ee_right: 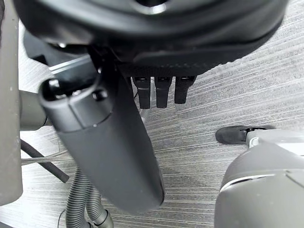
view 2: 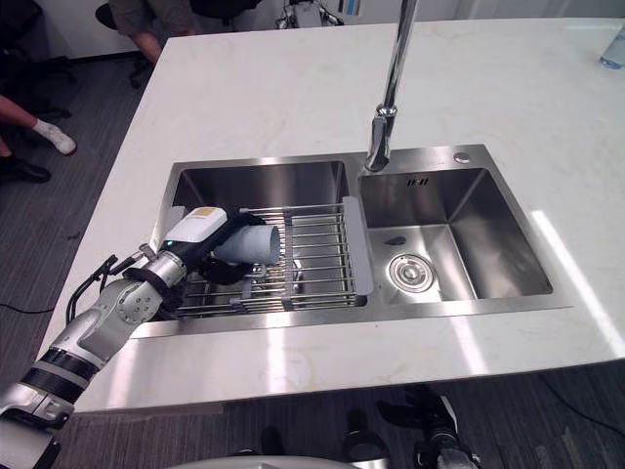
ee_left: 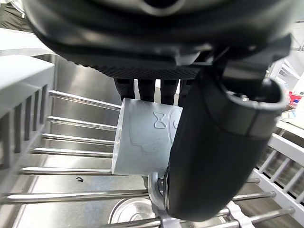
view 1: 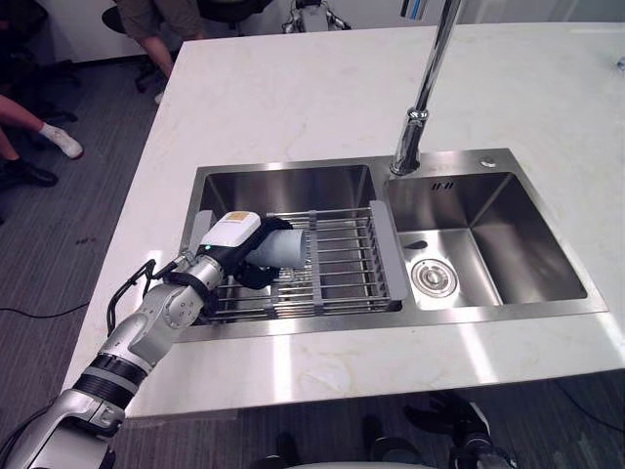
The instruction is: Walk over to the sink, pick up the cup, carry it to the dishwasher, place the cup inside the dishwasher, then close the dishwasher door
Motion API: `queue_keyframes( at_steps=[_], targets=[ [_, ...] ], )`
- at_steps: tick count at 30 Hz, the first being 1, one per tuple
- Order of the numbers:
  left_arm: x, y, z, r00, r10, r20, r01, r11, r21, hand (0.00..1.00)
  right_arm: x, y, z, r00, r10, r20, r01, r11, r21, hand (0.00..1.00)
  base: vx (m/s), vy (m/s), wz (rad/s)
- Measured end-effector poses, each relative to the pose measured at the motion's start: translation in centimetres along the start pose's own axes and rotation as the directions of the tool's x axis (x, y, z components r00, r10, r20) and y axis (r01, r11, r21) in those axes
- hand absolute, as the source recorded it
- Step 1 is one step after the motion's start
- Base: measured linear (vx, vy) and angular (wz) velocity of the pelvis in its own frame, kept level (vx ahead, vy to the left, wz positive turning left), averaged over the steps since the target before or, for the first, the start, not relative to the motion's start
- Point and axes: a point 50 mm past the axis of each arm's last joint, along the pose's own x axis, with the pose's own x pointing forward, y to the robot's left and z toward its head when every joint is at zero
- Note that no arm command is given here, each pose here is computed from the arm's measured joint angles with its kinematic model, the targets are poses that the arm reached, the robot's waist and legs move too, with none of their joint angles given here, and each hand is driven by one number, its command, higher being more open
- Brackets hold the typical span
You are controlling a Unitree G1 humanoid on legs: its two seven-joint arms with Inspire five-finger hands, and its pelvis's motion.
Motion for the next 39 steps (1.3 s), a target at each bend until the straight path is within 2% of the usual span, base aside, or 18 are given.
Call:
queue_keyframes(
  at_steps=[7, 12, 16, 18, 19, 21, 27, 34, 39],
  targets=[
    [0.0, -1.3, 1.8, 0.998, 0.048, 0.029, -0.042, 0.983, -0.177, 0.30, -0.1, 0.3, -0.2, 1.000, 0.001, -0.005, -0.001, 1.000, 0.011, 0.90, -0.02, 0.000, -0.01],
    [-1.4, -1.2, 4.1, 0.978, 0.206, 0.043, -0.172, 0.900, -0.400, 0.30, -0.1, 0.6, -0.4, 1.000, 0.000, -0.007, 0.001, 1.000, 0.029, 0.90, -0.04, -0.009, 0.00],
    [-2.7, -0.5, 5.7, 0.923, 0.385, -0.011, -0.312, 0.731, -0.607, 0.30, -0.1, 0.8, -0.4, 1.000, -0.015, -0.005, 0.015, 0.998, 0.063, 0.90, -0.02, -0.003, 0.00],
    [-3.7, -0.2, 6.2, 0.874, 0.478, -0.087, -0.377, 0.554, -0.742, 0.30, 0.0, 0.8, -0.2, 1.000, -0.018, -0.001, 0.018, 0.998, 0.067, 0.90, 0.00, 0.000, 0.00],
    [-3.9, -0.1, 6.2, 0.863, 0.493, -0.106, -0.390, 0.520, -0.760, 0.30, 0.0, 0.9, -0.2, 1.000, -0.020, 0.000, 0.020, 0.997, 0.069, 0.90, 0.00, 0.000, 0.00],
    [-4.7, -0.2, 6.0, 0.837, 0.518, -0.174, -0.410, 0.383, -0.828, 0.30, 0.0, 1.0, -0.3, 1.000, -0.025, -0.002, 0.025, 0.997, 0.079, 0.90, 0.00, 0.000, 0.00],
    [-6.4, -1.6, 6.3, 0.814, 0.504, -0.287, -0.420, 0.171, -0.891, 0.30, 0.0, 1.5, -0.4, 1.000, -0.026, -0.007, 0.027, 0.994, 0.103, 0.90, 0.00, 0.001, -0.05],
    [-7.1, -1.1, 7.3, 0.796, 0.537, -0.278, -0.385, 0.096, -0.918, 0.30, 0.5, 2.1, 0.9, 0.999, -0.036, 0.032, 0.032, 0.993, 0.111, 0.90, -0.05, 0.030, -0.29],
    [-6.5, -1.1, 8.3, 0.807, 0.538, -0.241, -0.336, 0.084, -0.938, 0.30, 0.7, 2.3, 2.0, 0.996, -0.055, 0.068, 0.047, 0.992, 0.116, 0.90, -0.17, 0.028, -0.03]
  ],
)
